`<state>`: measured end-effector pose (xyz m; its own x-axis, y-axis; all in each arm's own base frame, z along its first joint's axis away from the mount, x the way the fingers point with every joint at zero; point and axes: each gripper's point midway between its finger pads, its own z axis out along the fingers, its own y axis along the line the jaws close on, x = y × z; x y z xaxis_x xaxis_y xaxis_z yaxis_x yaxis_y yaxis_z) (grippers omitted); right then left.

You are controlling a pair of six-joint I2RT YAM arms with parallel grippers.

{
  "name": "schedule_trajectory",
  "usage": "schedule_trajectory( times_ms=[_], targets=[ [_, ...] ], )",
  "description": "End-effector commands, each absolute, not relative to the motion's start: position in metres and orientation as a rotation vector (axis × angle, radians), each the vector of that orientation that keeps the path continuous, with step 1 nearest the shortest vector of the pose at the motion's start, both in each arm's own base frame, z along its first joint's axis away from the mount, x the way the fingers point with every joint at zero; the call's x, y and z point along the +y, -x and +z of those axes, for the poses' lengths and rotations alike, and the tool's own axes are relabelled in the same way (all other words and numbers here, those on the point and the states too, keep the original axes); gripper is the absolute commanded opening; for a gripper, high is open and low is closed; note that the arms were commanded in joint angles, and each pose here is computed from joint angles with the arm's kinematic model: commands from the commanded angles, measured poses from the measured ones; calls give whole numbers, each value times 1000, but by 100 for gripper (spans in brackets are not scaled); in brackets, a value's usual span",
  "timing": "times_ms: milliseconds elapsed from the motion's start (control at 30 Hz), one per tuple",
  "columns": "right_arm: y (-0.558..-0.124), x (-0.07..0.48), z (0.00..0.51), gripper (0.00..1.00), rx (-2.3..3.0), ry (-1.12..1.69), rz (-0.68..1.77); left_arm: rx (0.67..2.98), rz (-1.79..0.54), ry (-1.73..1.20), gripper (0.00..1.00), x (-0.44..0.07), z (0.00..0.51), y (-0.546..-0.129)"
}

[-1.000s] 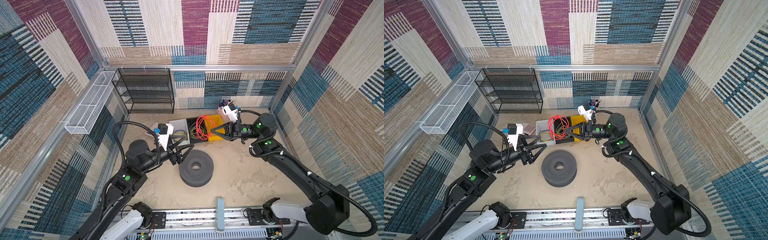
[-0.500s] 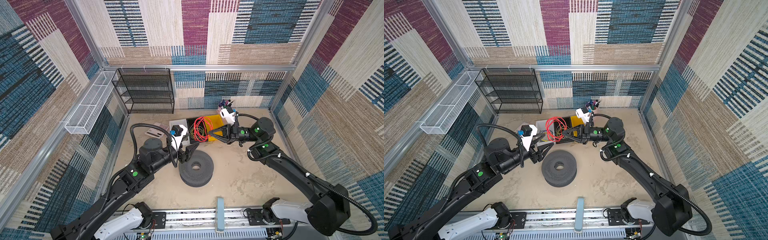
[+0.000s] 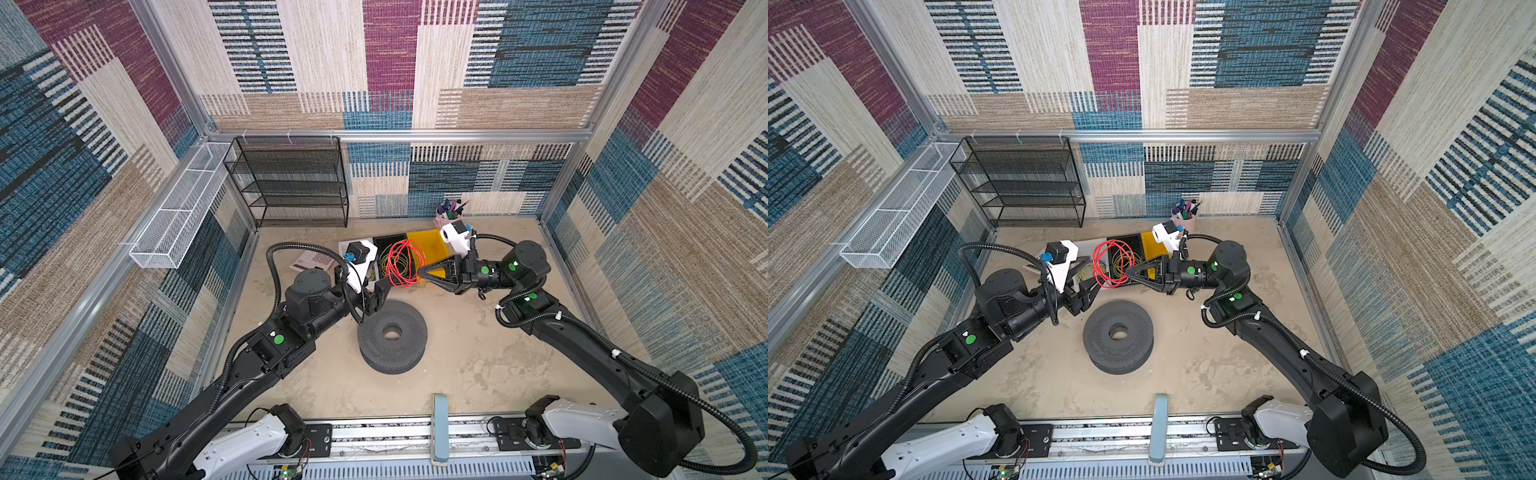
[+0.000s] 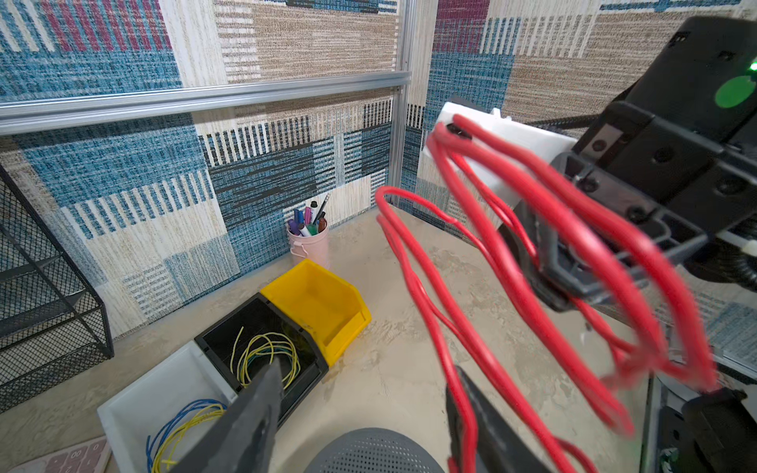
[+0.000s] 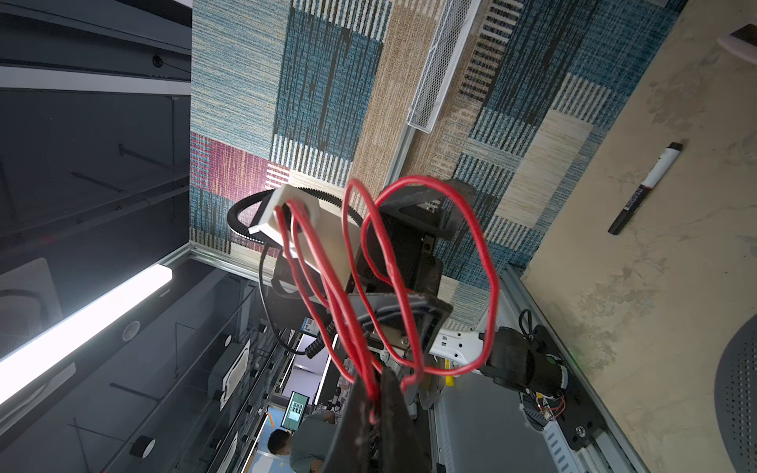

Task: Wrap the cables
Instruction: 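Carry the red coil to mid-table with the right gripper while the left arm reaches in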

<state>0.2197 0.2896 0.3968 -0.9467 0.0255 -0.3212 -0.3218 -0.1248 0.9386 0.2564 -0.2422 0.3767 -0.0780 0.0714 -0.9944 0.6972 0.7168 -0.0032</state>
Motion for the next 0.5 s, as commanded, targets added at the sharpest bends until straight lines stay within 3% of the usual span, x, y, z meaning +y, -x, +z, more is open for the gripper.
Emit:
schedule_trajectory(
  times_ms=[0, 233, 467],
  targets=[
    [-215, 288, 403, 0, 1869, 368, 2173, 1518, -572, -634, 63, -245, 395, -260],
    [-213, 290, 404, 0, 1869, 387, 2177, 1553, -579, -629, 48, -253, 393, -268],
    [-213, 291, 398, 0, 1880, 397, 2166, 1570, -593, -621, 15, -252, 395, -266]
  ],
)
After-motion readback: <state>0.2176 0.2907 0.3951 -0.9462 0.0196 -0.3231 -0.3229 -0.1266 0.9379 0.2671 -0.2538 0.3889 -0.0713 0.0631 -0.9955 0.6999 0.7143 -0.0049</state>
